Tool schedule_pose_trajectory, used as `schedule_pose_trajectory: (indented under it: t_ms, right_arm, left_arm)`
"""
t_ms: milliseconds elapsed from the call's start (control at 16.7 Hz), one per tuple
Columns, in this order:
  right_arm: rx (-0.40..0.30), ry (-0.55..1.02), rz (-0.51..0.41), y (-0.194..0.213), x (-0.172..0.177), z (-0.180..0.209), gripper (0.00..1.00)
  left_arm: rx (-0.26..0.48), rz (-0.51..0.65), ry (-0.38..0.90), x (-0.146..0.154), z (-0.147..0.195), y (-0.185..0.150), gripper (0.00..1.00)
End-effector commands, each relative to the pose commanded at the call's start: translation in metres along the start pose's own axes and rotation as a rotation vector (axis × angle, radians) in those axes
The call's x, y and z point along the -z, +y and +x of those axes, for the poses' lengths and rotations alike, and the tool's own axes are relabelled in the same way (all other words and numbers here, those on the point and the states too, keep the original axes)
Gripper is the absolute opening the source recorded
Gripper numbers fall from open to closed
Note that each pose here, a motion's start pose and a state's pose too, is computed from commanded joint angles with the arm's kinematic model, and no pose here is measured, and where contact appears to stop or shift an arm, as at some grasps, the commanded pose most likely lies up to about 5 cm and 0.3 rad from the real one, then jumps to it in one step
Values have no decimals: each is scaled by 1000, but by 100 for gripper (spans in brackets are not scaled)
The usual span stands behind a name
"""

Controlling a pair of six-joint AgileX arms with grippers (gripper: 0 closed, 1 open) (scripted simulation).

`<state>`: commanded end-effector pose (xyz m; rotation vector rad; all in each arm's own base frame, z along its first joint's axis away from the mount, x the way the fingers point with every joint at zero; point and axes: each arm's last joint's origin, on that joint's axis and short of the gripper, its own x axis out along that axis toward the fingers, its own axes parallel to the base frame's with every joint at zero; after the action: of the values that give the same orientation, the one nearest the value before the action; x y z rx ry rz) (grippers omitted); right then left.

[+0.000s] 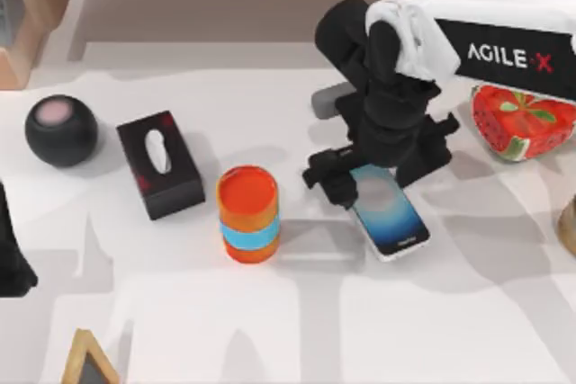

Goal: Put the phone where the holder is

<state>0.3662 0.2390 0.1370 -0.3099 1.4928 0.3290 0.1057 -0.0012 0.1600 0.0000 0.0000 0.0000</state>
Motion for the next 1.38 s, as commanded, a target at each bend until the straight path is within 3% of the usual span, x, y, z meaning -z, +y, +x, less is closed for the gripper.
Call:
schedule_pose_trajectory:
  t_ms: [480,720,1080,1380]
  right_arm:
    - [0,17,-2,0,1,3,0]
    - [-33,-90,20,-15,-5,-28,0]
    - [-100,-356,119,-82,1,-91,0]
    - [-97,-615,234,-160,37,-139,0]
  left_arm:
    - [0,0,0,0,0,0,100]
    - [0,0,0,0,0,0,100]
    - [0,0,0,0,0,0,100]
    - [0,0,0,0,0,0,100]
